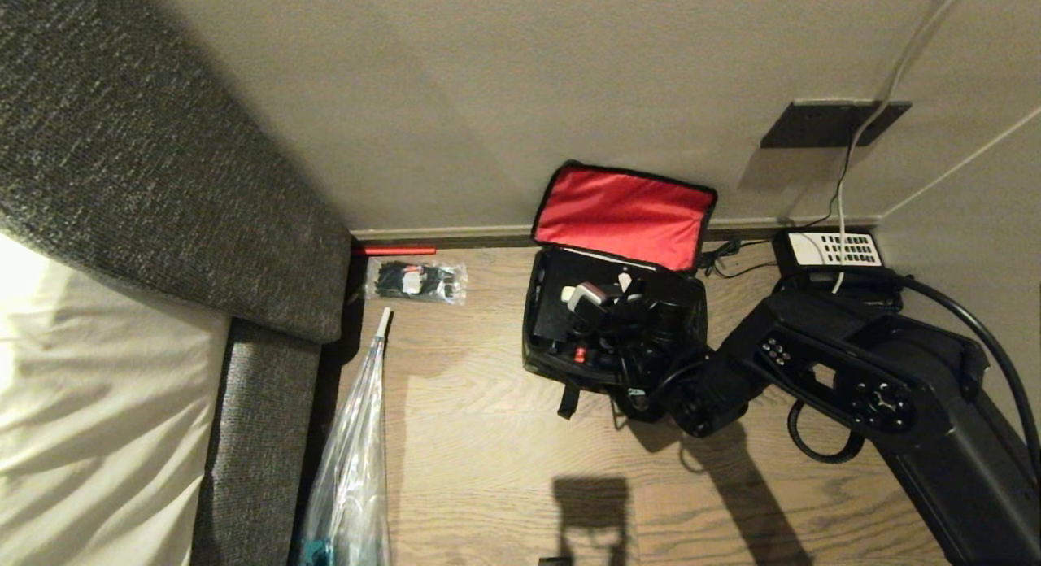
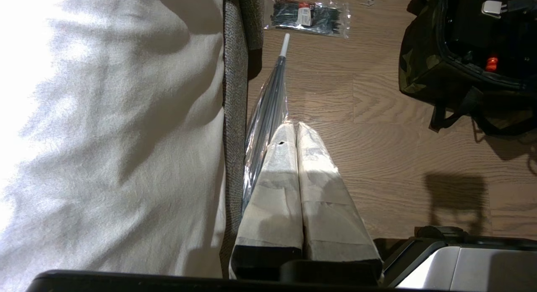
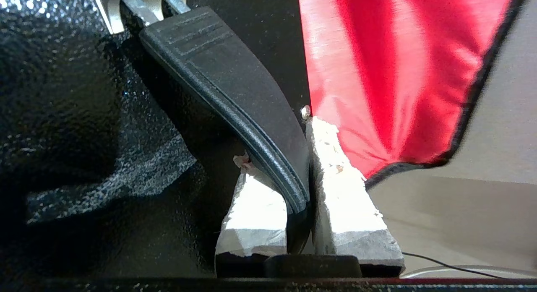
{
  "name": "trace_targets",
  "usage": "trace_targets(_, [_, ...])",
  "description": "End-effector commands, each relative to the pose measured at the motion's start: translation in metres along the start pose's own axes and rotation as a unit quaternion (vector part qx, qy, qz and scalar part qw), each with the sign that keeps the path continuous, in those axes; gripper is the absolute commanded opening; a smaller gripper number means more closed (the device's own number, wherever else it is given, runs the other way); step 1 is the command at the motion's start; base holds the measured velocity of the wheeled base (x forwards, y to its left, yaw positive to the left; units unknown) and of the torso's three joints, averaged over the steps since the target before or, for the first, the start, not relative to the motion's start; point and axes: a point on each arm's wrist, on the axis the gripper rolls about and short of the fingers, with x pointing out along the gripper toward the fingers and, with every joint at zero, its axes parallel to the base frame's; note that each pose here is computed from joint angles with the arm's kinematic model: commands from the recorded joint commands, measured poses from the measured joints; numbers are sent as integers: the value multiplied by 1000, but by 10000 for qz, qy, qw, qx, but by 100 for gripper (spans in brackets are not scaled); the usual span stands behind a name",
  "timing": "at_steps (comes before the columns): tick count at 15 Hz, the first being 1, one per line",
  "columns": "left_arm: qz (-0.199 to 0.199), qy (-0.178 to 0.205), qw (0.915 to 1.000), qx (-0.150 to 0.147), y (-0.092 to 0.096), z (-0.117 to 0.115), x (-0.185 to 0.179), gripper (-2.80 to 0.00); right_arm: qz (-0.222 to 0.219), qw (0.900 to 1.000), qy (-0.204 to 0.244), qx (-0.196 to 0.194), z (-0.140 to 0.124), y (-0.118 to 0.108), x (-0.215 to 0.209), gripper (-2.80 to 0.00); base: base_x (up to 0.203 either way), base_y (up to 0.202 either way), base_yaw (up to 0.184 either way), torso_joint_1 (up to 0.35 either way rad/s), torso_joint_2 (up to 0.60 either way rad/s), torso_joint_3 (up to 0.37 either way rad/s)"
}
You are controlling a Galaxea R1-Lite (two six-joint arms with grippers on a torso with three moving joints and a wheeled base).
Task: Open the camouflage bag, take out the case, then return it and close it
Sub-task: Place the black box back
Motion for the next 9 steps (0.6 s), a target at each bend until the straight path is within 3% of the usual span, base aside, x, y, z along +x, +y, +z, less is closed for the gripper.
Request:
trace_targets(1, [5,26,10000,0,0,0,0,-280,117,9999,74,-88,-8,17,1,-280,0,0,0,0,0,0])
trace_targets(9, [7,37,10000,0,0,0,1,-280,179,9998,112,-27,-12,30,4,-280,0,0,0,0,0,0])
